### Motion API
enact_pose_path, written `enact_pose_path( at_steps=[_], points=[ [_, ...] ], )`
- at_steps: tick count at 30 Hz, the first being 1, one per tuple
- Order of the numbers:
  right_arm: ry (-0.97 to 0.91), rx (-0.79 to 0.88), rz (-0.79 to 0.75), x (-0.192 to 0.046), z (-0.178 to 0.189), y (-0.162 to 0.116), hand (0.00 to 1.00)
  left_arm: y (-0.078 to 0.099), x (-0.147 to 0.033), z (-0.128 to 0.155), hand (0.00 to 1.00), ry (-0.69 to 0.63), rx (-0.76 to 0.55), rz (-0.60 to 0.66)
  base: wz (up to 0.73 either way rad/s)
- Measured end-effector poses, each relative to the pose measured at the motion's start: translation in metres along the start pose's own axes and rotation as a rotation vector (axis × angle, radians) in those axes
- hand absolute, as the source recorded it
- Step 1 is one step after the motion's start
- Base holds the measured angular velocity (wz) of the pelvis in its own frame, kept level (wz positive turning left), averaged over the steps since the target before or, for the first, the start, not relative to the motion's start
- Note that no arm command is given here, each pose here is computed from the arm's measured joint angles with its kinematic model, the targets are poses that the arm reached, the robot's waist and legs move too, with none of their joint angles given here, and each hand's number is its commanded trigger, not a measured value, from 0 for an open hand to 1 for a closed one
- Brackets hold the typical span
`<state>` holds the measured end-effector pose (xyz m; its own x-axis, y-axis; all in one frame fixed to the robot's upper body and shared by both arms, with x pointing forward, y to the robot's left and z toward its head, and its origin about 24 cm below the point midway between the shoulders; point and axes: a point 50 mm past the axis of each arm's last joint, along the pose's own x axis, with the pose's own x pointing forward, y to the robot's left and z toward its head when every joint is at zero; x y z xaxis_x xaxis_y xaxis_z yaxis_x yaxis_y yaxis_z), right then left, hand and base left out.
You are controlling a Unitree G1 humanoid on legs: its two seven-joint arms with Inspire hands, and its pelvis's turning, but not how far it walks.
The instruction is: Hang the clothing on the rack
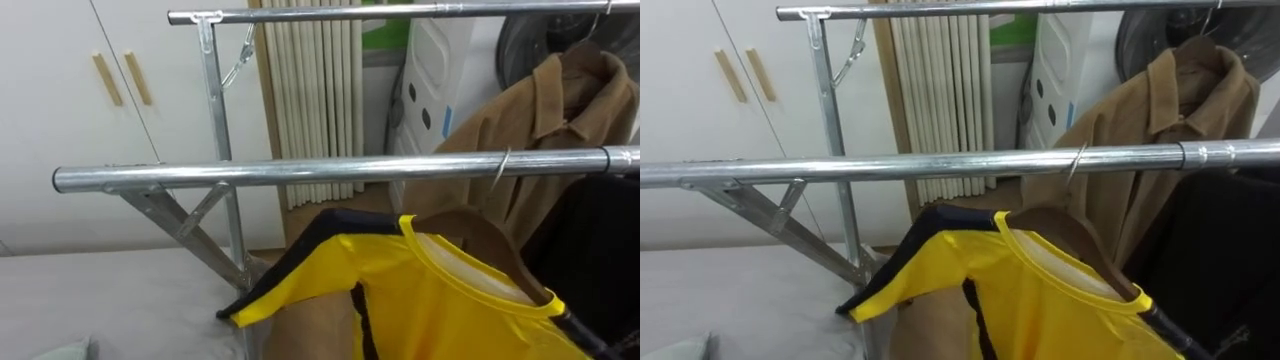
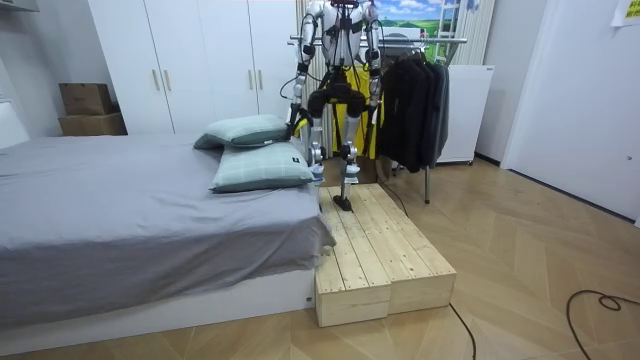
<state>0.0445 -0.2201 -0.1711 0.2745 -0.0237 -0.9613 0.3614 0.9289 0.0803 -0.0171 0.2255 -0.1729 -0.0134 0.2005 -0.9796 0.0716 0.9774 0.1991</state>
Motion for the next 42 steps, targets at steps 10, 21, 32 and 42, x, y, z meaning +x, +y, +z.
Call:
enact_pose_path(
  at_steps=[10,21,32,42],
  points=[
    [-0.034,-0.24,0.047,0.004,0.027,0.009,0.0,-0.007,0.0,0.031,0.0,-0.106,0.007,-0.025,0.8],
    [-0.146,-0.302,-0.011,0.002,0.055,0.011,0.0,0.011,0.0,0.031,0.0,-0.111,0.081,0.002,1.23],
    [-0.144,-0.285,-0.095,-0.002,0.045,-0.009,0.0,0.03,-0.003,0.05,0.0,-0.183,0.054,0.096,0.8],
    [-0.114,-0.31,-0.118,-0.003,0.029,-0.01,0.0,0.033,-0.003,0.042,0.0,-0.21,-0.049,0.131,0.67]
  ],
)
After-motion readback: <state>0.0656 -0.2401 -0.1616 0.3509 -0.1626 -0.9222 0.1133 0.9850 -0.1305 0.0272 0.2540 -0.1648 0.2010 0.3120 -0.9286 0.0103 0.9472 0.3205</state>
